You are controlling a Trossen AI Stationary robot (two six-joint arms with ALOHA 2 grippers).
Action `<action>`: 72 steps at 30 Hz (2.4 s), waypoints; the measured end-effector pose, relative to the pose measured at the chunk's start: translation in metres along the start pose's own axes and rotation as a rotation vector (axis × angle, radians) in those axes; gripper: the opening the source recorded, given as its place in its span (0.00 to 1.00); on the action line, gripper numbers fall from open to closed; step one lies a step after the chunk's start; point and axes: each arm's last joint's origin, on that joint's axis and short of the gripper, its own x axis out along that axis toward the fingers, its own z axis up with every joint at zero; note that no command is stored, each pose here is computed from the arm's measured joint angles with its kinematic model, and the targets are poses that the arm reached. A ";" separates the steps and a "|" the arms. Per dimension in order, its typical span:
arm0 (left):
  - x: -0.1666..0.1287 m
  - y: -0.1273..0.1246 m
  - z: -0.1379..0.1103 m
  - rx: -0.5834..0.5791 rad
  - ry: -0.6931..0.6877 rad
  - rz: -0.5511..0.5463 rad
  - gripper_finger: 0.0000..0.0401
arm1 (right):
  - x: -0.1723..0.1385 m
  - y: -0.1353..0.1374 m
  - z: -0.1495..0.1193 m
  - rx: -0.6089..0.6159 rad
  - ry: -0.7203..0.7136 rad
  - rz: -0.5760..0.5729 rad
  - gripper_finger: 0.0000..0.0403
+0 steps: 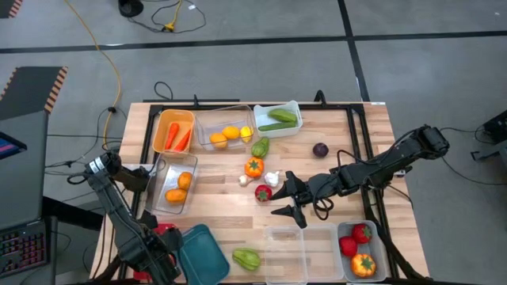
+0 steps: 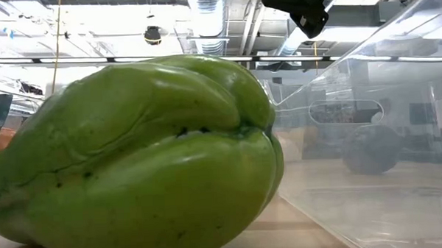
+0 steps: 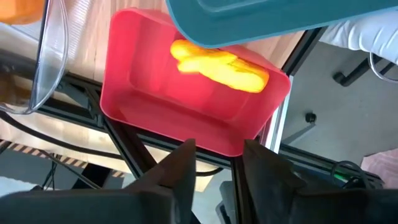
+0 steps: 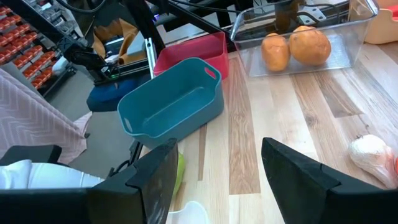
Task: Sort produce into baskets
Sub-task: Put the bottom green chayote into the blue bin
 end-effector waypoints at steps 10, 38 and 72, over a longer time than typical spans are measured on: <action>-0.001 0.001 0.003 -0.007 -0.024 0.004 0.53 | 0.000 0.000 0.000 0.000 0.000 0.000 0.65; -0.028 -0.025 0.091 0.325 -0.779 -0.164 0.66 | 0.000 0.000 0.000 0.000 0.000 0.000 0.65; 0.060 -0.066 0.192 0.632 -0.653 -0.125 0.66 | 0.000 0.000 0.000 0.000 0.001 0.000 0.65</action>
